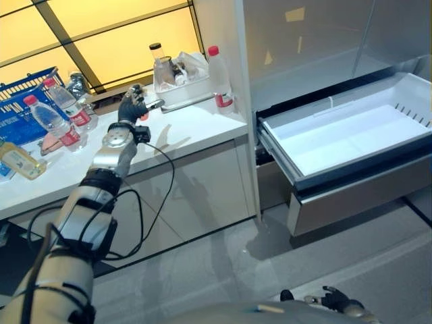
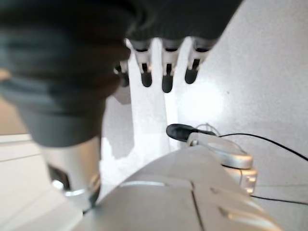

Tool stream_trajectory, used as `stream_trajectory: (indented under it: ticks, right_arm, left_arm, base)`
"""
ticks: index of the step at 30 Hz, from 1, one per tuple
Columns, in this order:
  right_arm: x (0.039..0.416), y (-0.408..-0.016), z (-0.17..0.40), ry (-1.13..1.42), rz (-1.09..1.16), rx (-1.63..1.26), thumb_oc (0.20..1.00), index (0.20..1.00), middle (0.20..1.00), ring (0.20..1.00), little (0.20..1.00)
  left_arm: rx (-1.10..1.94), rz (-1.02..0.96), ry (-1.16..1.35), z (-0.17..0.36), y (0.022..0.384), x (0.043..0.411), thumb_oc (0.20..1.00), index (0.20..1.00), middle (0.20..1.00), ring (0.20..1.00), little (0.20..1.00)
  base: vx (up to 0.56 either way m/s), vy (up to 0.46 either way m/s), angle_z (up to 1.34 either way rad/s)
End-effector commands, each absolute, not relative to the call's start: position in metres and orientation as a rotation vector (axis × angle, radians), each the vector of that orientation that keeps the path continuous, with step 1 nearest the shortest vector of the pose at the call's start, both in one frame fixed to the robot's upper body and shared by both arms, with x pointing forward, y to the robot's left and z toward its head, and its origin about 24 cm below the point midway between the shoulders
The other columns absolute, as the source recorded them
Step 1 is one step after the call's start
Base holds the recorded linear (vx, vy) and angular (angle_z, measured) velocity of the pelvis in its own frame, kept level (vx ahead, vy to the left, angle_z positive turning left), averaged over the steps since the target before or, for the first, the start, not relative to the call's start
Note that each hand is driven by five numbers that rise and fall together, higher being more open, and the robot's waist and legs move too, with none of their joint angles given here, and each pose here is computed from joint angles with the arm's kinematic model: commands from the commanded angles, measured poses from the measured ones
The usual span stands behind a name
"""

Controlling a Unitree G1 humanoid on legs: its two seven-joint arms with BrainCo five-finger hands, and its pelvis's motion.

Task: Take the drinks into the refrigerator

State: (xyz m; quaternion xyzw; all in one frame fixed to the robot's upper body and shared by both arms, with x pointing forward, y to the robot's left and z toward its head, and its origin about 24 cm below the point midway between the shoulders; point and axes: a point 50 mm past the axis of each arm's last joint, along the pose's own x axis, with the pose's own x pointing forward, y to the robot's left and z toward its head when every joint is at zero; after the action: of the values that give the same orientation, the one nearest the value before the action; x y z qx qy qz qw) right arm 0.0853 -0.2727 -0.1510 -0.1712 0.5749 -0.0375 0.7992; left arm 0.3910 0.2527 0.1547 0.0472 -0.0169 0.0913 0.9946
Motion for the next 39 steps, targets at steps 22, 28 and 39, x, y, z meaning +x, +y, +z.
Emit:
stream_trajectory:
  ticks: [22, 28, 39]
  right_arm:
    - [0.077, -0.285, -0.149, 1.277, -0.103, -0.399, 1.0, 1.0, 1.0, 1.0, 1.0]
    - [0.098, -0.286, -0.144, 1.208, -0.132, -0.402, 1.0, 1.0, 1.0, 1.0, 1.0]
    - [0.128, -0.281, -0.136, 1.099, -0.146, -0.396, 1.0, 1.0, 1.0, 1.0, 1.0]
  left_arm:
    - [0.204, 0.238, -0.083, 0.209, 0.273, 0.404, 1.0, 1.0, 1.0, 1.0, 1.0]
    - [0.195, 0.213, -0.132, 0.218, 0.251, 0.411, 1.0, 1.0, 1.0, 1.0, 1.0]
    - [0.156, 0.201, -0.156, 0.223, 0.239, 0.415, 1.0, 1.0, 1.0, 1.0, 1.0]
  base:
    - [0.01, 0.043, -0.11]
    - [-0.14, 0.036, -0.28]
    - [-0.04, 0.017, -0.17]
